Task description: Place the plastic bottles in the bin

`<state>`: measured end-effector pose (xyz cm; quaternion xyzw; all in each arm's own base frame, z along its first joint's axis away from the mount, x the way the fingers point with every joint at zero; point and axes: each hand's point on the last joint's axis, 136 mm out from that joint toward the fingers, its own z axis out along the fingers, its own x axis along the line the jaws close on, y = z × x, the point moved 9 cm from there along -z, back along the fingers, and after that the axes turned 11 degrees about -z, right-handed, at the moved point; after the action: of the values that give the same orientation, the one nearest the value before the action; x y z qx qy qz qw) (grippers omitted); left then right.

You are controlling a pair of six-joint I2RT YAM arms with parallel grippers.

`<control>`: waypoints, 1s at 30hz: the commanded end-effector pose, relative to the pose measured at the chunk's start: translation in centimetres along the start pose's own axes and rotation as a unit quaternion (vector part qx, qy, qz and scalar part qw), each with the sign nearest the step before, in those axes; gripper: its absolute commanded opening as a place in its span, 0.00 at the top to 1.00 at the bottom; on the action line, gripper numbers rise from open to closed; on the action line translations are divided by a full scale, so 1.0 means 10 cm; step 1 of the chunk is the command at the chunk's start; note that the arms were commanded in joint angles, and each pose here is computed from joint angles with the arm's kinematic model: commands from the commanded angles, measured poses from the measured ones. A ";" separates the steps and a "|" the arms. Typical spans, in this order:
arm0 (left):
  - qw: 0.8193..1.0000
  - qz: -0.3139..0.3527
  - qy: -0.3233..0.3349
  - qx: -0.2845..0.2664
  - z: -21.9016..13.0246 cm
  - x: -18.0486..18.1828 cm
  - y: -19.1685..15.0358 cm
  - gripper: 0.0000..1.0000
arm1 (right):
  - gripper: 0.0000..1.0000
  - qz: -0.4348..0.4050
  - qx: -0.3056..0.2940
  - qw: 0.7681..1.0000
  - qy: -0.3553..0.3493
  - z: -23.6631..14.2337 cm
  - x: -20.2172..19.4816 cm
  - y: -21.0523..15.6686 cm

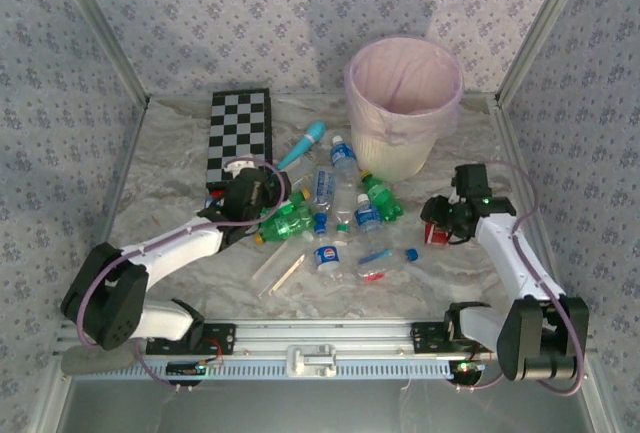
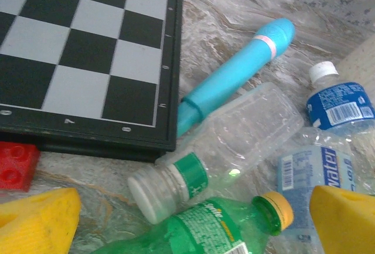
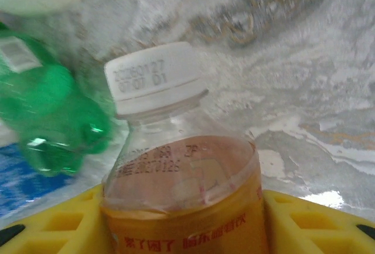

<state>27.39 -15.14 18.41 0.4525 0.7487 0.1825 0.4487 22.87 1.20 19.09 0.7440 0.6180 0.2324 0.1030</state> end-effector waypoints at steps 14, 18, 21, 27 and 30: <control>0.997 -0.040 0.038 -0.046 -0.16 0.37 0.23 0.00 | 0.58 0.008 -0.149 0.964 0.220 -0.84 0.21 0.53; 0.996 -0.050 0.045 -0.054 -0.18 0.45 0.27 0.00 | 0.58 -0.008 -0.212 0.944 0.252 -1.24 0.29 0.72; 0.996 -0.055 0.046 -0.059 -0.20 0.49 0.28 0.00 | 0.59 -0.023 -0.256 0.926 0.277 -1.55 0.40 0.89; 0.995 -0.061 0.049 -0.064 -0.23 0.57 0.27 0.00 | 0.60 -0.075 -0.346 0.882 0.310 -2.17 0.69 1.30; 0.995 -0.061 0.049 -0.062 -0.25 0.60 0.25 0.00 | 0.60 -0.099 -0.374 0.874 0.296 -2.28 0.87 1.57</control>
<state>25.83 -8.94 18.14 0.3806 0.7814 0.2199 0.4430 25.28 2.48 45.63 0.5066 0.5601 0.6297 0.1820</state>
